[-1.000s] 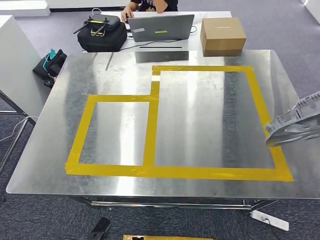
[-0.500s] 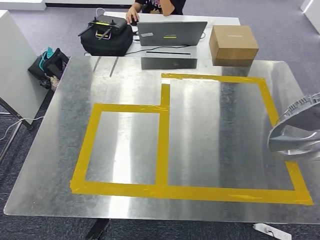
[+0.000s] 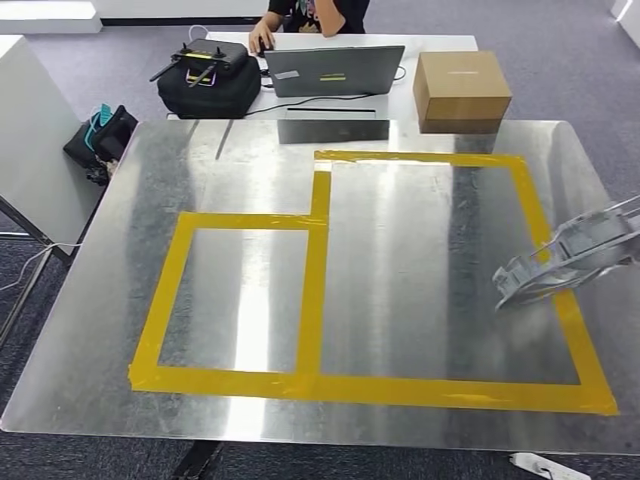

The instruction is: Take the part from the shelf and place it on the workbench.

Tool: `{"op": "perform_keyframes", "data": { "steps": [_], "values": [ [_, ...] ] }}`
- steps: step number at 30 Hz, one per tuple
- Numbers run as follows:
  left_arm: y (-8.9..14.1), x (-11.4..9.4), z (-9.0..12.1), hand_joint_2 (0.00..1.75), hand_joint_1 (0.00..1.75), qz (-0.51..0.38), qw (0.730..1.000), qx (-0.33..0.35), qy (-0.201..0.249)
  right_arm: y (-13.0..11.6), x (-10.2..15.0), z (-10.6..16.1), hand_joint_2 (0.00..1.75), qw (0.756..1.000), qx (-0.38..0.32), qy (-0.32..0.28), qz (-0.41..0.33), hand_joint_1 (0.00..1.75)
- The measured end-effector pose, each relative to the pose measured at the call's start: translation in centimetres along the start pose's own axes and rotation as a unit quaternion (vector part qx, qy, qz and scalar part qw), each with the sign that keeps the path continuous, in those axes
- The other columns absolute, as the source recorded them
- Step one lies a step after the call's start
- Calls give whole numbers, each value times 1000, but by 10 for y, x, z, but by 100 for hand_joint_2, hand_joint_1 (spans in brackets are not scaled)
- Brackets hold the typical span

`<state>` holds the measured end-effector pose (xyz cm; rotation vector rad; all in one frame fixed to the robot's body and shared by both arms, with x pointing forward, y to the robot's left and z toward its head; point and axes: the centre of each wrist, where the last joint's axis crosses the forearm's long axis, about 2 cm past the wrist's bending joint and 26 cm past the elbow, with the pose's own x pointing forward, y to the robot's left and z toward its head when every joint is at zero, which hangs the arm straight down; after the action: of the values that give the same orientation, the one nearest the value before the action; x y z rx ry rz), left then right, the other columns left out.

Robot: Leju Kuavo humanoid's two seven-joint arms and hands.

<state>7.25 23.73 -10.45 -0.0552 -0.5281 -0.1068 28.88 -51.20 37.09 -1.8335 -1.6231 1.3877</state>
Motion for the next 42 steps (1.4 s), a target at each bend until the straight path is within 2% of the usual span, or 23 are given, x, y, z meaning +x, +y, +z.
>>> {"op": "perform_keyframes", "data": {
  "steps": [3,9,12,15,21,28,36,40,42],
  "values": [
    [0,2,-1,175,0,-2,1000,-2,0,21,17,3,175,1000,14,-9,-17,175],
    [0,2,-1,175,0,-6,1000,-4,0,35,32,3,175,999,18,-16,-41,175],
    [0,3,-1,175,0,-12,1000,-5,1,48,50,3,175,998,13,-24,-57,175],
    [1,5,-2,175,0,-21,1000,-8,4,64,78,0,175,997,0,-26,-78,175],
    [1,11,-4,175,0,-39,999,-14,4,91,154,-21,175,988,-11,-50,-143,175],
    [0,10,-4,175,0,-44,999,-14,6,94,186,-33,175,982,-17,-67,-174,175],
    [-1,8,-3,175,0,-45,999,-13,8,84,235,-26,175,967,-21,-78,-243,175],
    [-1,8,-3,175,0,-44,999,-13,8,84,239,-24,175,965,-17,-80,-250,175],
    [-2,8,-3,175,0,-46,999,-13,8,90,272,-2,175,952,20,-86,-292,175]
  ]
}}
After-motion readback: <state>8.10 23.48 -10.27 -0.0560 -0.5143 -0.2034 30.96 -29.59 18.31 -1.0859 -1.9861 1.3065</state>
